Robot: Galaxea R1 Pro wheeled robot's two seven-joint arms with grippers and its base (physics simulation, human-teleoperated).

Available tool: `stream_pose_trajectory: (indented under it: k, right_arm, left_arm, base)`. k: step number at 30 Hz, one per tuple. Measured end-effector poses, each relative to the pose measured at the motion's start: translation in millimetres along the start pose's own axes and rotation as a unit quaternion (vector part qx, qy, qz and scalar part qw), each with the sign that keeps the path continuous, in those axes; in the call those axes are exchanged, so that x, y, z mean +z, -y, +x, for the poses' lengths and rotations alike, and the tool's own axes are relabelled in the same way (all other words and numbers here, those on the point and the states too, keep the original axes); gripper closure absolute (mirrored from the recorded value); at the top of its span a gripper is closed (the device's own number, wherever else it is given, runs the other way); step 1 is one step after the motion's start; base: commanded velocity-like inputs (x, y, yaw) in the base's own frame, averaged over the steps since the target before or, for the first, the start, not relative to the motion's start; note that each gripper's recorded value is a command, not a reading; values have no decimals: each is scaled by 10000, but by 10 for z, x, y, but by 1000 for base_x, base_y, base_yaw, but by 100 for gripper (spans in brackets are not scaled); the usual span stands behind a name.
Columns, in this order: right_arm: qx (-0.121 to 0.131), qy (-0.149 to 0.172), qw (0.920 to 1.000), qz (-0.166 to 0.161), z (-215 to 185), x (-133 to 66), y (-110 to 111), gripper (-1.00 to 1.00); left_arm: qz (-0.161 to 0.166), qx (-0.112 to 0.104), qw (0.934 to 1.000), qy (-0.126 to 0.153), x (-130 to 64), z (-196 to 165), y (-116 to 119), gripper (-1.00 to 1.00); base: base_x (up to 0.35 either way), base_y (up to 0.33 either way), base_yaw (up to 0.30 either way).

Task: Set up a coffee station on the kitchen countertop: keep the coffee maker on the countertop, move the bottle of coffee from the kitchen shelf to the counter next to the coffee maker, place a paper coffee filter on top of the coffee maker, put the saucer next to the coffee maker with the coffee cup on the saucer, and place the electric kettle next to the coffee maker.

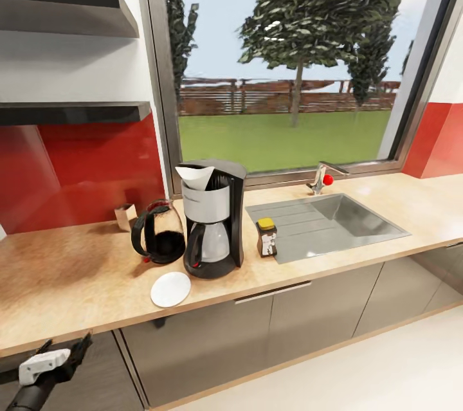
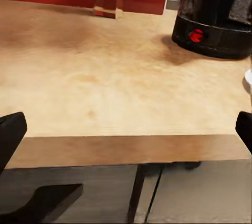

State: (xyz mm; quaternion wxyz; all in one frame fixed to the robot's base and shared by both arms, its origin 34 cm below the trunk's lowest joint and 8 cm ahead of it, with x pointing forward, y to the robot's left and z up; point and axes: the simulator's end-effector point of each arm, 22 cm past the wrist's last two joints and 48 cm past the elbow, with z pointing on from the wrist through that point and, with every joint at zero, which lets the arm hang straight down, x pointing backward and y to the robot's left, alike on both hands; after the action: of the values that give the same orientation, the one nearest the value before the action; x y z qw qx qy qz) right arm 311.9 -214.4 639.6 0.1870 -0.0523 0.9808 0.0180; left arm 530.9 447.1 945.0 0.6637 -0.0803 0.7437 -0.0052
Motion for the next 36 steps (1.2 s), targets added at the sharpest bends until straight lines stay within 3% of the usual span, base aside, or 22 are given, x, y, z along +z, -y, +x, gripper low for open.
stream_pose_trajectory:
  k: [1, 2, 3, 7, 12, 15, 18, 19, 22, 23, 24, 25, 26, 31, 32, 36]
  right_arm:
    - [-3, -1, 10000, 0, 0, 0, 0, -100]
    - [-8, -4, 10000, -10, 1, 1, -10, -100]
    - [-7, -1, 10000, -10, 1, -1, -11, -100]
    - [-10, -2, 10000, -11, 2, 0, -12, -100]
    - [-11, -2, 10000, -11, 2, 0, -14, -100]
    - [-11, -4, 10000, -12, 3, 0, -14, -100]
    - [-12, -10, 10000, -8, 8, -1, -12, -100]
    - [-12, -10, 10000, -8, 9, -1, -12, -100]
    - [-5, -10, 10000, -5, 7, 0, -10, -100]
    - [12, -12, 10000, -2, 7, 0, -9, -100]
    - [15, -11, 10000, 0, 6, 0, -8, -100]
    - [18, -20, 10000, 0, 12, 0, -8, -100]
    - [19, -22, 10000, 1, 13, -1, -7, -100]
    - [18, -31, 10000, 2, 21, -1, -6, -100]
    - [18, -41, 10000, 2, 26, -1, -7, -100]
    - [18, -51, 10000, 3, 36, -2, -6, -100]
  left_arm:
    - [-51, -65, 9999, -57, -91, 77, -37, -100]
    - [-183, -182, 9992, -309, -391, 337, -140, -100]
    - [-208, -187, 9988, -413, -494, 425, -164, -100]
    - [-362, -275, 9965, -703, -780, 709, -270, -100]
    - [-601, -227, 9953, -727, -1108, 908, -425, -100]
    - [-739, -210, 9928, -920, -1330, 1109, -512, -100]
    - [-1108, -320, 9811, -1553, -1781, 1605, -714, -100]
    - [-1266, -375, 9745, -1815, -1979, 1795, -787, -100]
    - [-1469, -451, 9631, -2211, -2279, 2063, -863, -100]
    - [-1616, -528, 9513, -2572, -2552, 2288, -895, -100]
    - [-1657, -551, 9478, -2669, -2629, 2348, -900, -100]
    - [-1774, -626, 9353, -2998, -2905, 2538, -895, -100]
    - [-1818, -658, 9296, -3138, -3025, 2615, -886, -100]
    - [-1891, -721, 9160, -3465, -3307, 2781, -845, -100]
    - [-1722, -639, 9064, -3804, -3507, 2911, -744, -100]
    - [-1345, -476, 8936, -4256, -3689, 3059, -586, -100]
  base:
    - [0, 0, 0]
    - [0, 0, 0]
    - [0, 0, 0]
    - [0, 0, 0]
    - [0, 0, 0]
    - [0, 0, 0]
    - [0, 0, 0]
    - [0, 0, 0]
    - [0, 0, 0]
    - [0, 0, 0]
    - [0, 0, 0]
    - [0, 0, 0]
    - [0, 0, 0]
    - [0, 0, 45]
    - [0, 0, 241]
    - [0, 0, 258]
